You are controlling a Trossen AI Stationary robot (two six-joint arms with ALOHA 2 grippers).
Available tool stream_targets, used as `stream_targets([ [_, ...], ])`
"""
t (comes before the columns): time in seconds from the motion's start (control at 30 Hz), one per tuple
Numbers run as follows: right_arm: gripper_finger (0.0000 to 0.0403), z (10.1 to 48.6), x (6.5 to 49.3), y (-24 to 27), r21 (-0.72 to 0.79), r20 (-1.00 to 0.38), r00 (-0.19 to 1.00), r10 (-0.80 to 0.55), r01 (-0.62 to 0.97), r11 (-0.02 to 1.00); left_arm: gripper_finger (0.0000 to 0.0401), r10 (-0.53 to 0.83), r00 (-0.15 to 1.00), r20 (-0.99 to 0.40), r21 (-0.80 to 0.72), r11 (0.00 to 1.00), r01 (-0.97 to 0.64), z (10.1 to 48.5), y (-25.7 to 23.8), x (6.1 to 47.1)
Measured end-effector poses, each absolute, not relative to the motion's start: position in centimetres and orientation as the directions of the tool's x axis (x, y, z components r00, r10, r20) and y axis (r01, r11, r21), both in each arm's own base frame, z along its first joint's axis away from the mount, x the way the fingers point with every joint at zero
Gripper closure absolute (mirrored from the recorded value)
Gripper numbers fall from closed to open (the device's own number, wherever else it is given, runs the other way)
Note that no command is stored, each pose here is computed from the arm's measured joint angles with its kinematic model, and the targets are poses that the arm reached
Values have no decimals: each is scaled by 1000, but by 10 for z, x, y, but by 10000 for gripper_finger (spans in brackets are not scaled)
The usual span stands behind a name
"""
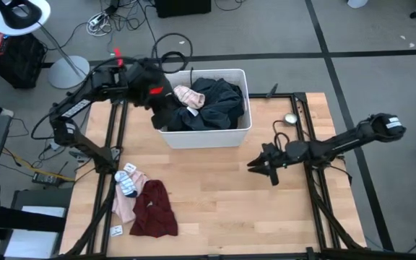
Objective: Sort clothes
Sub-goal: Put the red underwear into the white laundry bin
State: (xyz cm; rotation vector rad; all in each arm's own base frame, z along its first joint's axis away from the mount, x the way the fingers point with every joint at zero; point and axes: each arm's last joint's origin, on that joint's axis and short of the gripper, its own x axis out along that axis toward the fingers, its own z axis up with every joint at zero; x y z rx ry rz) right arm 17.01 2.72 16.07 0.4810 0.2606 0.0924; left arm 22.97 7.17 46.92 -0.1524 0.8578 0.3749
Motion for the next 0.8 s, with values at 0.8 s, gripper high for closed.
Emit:
stream_targets([
  [0.8,282,156,126,-36,298,-183,959,-215,263,918,269,405,620,-672,-62,803,-592,475,-19,172],
])
